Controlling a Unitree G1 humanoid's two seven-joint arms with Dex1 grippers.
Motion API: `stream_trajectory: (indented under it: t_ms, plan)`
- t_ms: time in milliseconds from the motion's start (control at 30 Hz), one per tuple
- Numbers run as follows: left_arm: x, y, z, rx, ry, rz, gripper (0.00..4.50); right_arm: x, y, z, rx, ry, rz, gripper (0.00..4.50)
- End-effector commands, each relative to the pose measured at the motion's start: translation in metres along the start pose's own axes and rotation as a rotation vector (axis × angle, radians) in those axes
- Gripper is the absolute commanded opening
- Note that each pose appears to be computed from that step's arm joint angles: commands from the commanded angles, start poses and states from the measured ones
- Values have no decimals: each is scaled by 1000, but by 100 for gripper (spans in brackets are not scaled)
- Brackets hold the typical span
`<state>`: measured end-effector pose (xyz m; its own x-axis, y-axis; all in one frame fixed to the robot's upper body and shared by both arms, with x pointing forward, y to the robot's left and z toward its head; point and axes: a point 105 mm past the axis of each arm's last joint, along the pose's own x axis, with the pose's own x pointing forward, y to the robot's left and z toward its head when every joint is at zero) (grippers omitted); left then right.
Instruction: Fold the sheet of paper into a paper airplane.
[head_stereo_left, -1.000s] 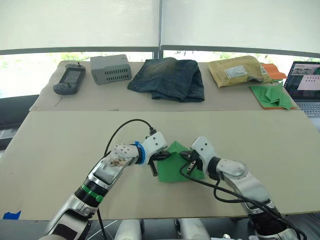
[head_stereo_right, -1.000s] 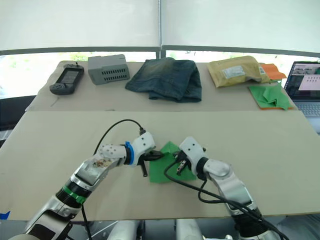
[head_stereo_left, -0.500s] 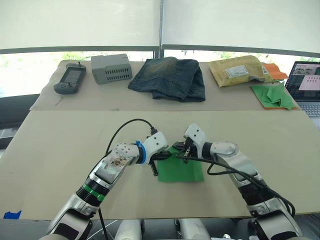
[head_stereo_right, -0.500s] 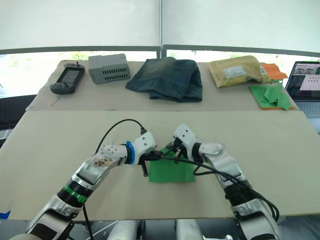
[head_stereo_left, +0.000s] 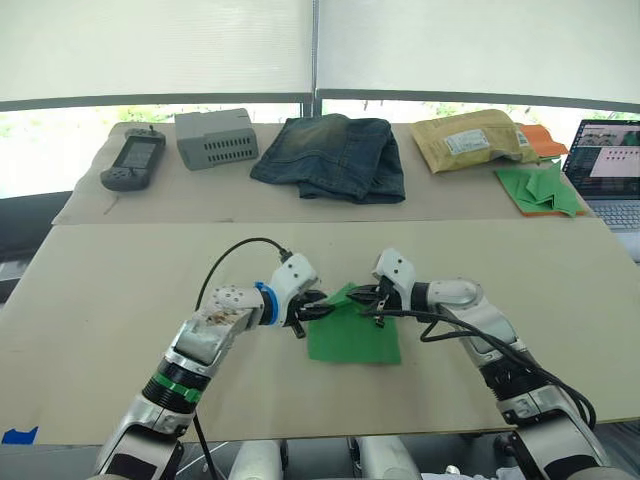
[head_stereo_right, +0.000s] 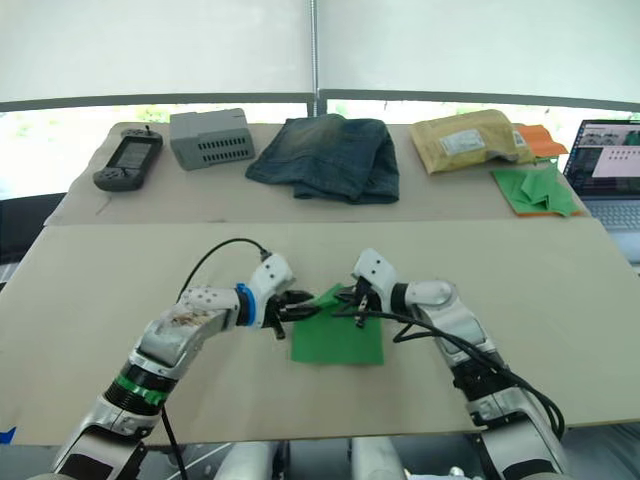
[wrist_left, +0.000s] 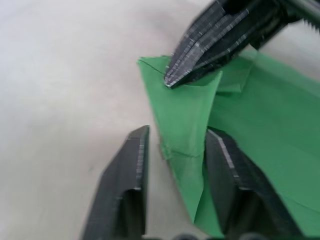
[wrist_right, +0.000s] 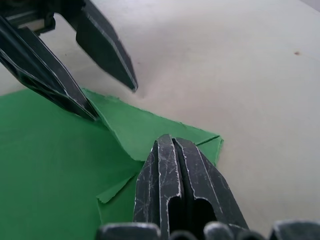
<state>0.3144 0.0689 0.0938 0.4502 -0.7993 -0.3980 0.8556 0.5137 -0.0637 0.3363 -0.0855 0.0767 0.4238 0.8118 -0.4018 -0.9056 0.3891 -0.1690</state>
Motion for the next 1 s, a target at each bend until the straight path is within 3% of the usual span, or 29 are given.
stream_trajectory:
  t_ms: [33,167,233,500,567,733,1000]
  plan:
    - [-17,2,25,-35,-93,-4,319,7,12,-27,32,91,39,0]
    - [-29,20,36,-89,-153,58,319,10,15,-31,33,101,42,0]
    - [-27,24,39,-107,-176,79,259,11,17,-32,34,103,44,0]
    - [11,6,8,-26,-82,0,3,12,22,-36,53,106,44,0]
    - [15,3,6,-39,-86,-23,3,12,23,-37,59,107,41,0]
    - [16,3,-14,-6,9,-48,3,11,22,-39,63,111,26,0]
    - [-2,2,-48,-6,123,-40,3,10,20,-40,62,117,16,0]
